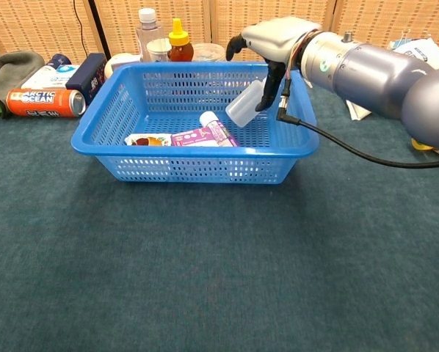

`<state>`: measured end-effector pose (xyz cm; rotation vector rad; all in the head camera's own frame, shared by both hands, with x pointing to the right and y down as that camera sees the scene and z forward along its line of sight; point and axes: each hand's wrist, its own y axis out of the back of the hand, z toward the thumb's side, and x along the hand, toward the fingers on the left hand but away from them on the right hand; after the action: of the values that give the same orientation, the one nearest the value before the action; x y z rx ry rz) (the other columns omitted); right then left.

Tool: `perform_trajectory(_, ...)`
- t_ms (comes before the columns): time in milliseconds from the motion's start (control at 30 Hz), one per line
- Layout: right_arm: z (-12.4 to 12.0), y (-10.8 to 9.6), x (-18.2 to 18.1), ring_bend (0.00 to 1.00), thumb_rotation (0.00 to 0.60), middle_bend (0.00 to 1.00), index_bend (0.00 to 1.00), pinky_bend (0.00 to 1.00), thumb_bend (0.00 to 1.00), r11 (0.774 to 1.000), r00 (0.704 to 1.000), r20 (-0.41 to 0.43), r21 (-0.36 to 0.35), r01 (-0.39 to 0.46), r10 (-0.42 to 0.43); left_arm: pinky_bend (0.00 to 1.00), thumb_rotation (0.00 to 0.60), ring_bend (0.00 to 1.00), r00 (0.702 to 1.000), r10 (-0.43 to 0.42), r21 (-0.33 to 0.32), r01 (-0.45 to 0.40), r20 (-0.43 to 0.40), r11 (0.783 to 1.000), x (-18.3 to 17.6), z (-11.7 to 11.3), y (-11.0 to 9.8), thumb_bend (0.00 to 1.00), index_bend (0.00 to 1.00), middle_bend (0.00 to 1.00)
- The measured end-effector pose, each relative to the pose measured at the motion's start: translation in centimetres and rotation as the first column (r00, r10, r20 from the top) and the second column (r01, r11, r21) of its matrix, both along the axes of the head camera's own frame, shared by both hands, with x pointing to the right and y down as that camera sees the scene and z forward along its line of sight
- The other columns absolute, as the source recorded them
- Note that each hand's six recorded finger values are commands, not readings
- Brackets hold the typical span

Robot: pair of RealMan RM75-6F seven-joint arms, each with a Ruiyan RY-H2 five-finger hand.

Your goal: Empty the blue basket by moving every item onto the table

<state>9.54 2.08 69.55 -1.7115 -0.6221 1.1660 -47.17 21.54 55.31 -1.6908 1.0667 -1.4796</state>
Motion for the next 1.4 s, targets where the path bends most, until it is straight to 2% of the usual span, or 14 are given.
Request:
perform_trajectory(200,1.7,0.8,-0.2,0.1,0.6,0.18,0.21,0.21,0.0,1.0,0.998,-0.052,0.005,0.022,-0.021,0.0,0.6,0.0,1.0,0.0,-0.004,0.0,-0.003,1.0,0.0,0.1,0.0,0.0,0.0,0.0)
perform_trajectory(533,3.6,0.8,-0.1,0.17,0.6,0.24,0.26,0.29,0.0,0.999,0.995,-0.099,0.022,0.033,-0.031,0.0,0.6,0.0,1.0,-0.006,-0.004,0.006,-0.01,1.0,-0.2,-0.1,-0.1,0.0,0.0,0.0)
perform_trajectory(633,4.0,0.7,0.0,0.2,0.6,0.27,0.28,0.34,0.0,0.999,0.994,-0.102,0.027,0.033,-0.03,0.0,0.6,0.0,1.0,-0.008,-0.004,0.008,-0.01,1.0,-0.2,-0.1,-0.1,0.0,0.0,0.0)
perform_trajectory(767,4.3,0.8,0.2,0.29,0.6,0.33,0.33,0.46,0.0,0.998,0.993,-0.11,0.049,0.043,-0.037,0.0,0.6,0.0,1.0,-0.006,-0.01,0.006,-0.01,1.0,-0.2,0.1,-0.1,0.0,0.0,0.0)
perform_trajectory(867,4.5,0.9,0.3,0.36,0.6,0.38,0.38,0.56,0.0,0.997,0.994,-0.104,0.056,0.046,-0.04,0.0,0.6,0.0,1.0,-0.007,-0.012,0.007,-0.009,1.0,-0.2,0.1,-0.1,0.0,0.0,0.0)
perform_trajectory(1033,4.4,1.0,0.3,0.44,0.6,0.49,0.45,0.64,0.0,0.995,0.996,-0.078,0.083,0.051,-0.044,0.0,0.6,0.0,1.0,-0.007,-0.016,0.006,-0.009,1.0,-0.1,0.3,-0.1,0.0,0.0,0.0)
perform_trajectory(1100,4.2,1.0,0.2,0.49,0.6,0.54,0.5,0.68,0.04,0.993,0.997,-0.058,0.102,0.053,-0.047,0.0,0.6,0.0,1.0,-0.005,-0.018,0.005,-0.01,1.0,-0.1,0.3,-0.1,0.0,0.0,0.0)
perform_trajectory(1233,3.5,0.8,0.3,0.51,0.6,0.58,0.54,0.69,0.14,0.988,0.999,-0.02,0.145,0.051,-0.048,0.0,0.6,0.0,1.0,-0.003,-0.021,0.003,-0.01,1.0,0.0,0.4,-0.1,0.0,0.0,0.0)
perform_trajectory(1400,2.3,0.4,0.6,0.51,0.6,0.59,0.55,0.69,0.16,0.979,0.998,0.019,0.197,0.047,-0.051,0.0,0.6,0.0,1.0,-0.002,-0.023,0.002,-0.011,1.0,0.0,0.4,-0.1,0.0,0.0,0.0)
